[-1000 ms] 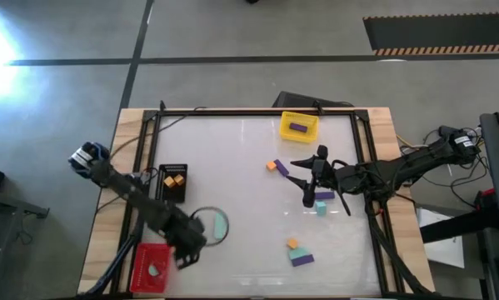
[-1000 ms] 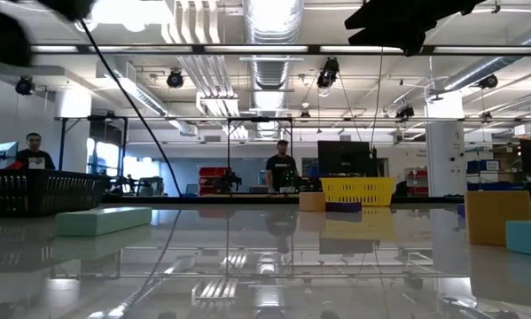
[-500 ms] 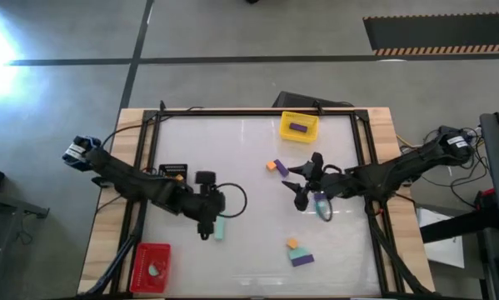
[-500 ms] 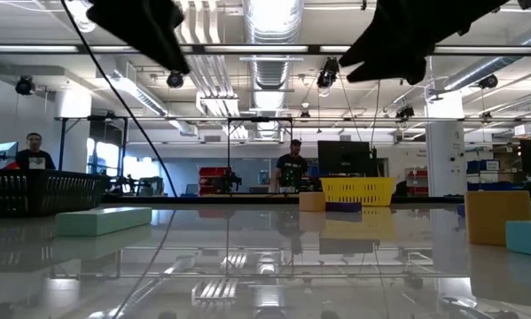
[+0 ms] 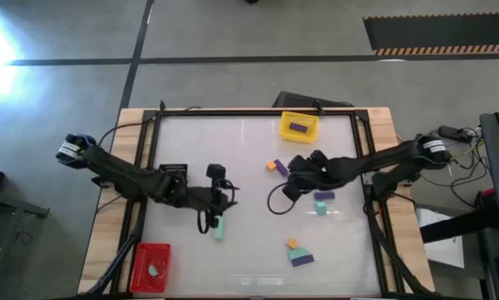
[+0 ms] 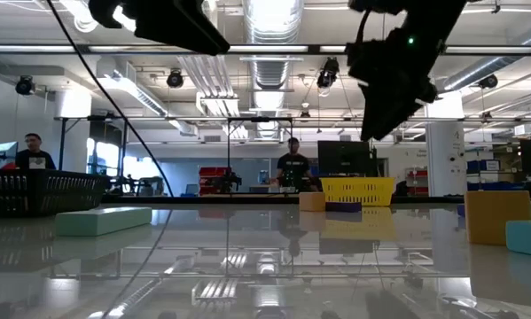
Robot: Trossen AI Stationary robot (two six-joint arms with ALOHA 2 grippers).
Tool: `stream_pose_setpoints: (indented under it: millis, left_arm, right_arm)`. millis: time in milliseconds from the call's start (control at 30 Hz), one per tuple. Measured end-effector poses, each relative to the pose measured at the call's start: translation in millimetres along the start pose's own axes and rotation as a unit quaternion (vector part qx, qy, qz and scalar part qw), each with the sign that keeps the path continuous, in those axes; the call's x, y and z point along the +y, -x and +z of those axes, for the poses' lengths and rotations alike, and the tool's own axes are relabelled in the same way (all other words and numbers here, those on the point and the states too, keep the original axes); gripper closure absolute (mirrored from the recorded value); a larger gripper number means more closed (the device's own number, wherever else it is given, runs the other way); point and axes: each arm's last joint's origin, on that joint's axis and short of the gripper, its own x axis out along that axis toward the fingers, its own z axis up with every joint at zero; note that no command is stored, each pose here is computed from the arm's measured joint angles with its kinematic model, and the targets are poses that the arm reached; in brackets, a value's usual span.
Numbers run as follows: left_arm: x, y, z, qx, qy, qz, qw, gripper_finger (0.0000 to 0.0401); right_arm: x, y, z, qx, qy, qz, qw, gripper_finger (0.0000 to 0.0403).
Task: Sort & place blocks by color
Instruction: Put the purple block into the yellow bin
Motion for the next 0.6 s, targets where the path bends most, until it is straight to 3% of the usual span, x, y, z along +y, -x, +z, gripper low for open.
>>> stream_pose_setpoints:
  millis: [300,467,600]
  left_arm:
    - [23,14,-12,-0.013,0.033,0.034,0.999,0.0207]
    - [24,18,-19,-0.013,0.037,0.049,0.998,0.0207]
    - [27,22,-20,-0.009,0.041,0.079,0.996,0.0207]
  right_arm:
    - [-10,-36,5,0.081,-0.019,-0.010,0.997,0.0184]
    - [-20,-51,12,0.090,-0.024,-0.024,0.995,0.0184]
    - [-25,-61,22,0.082,-0.032,0.004,0.996,0.0184]
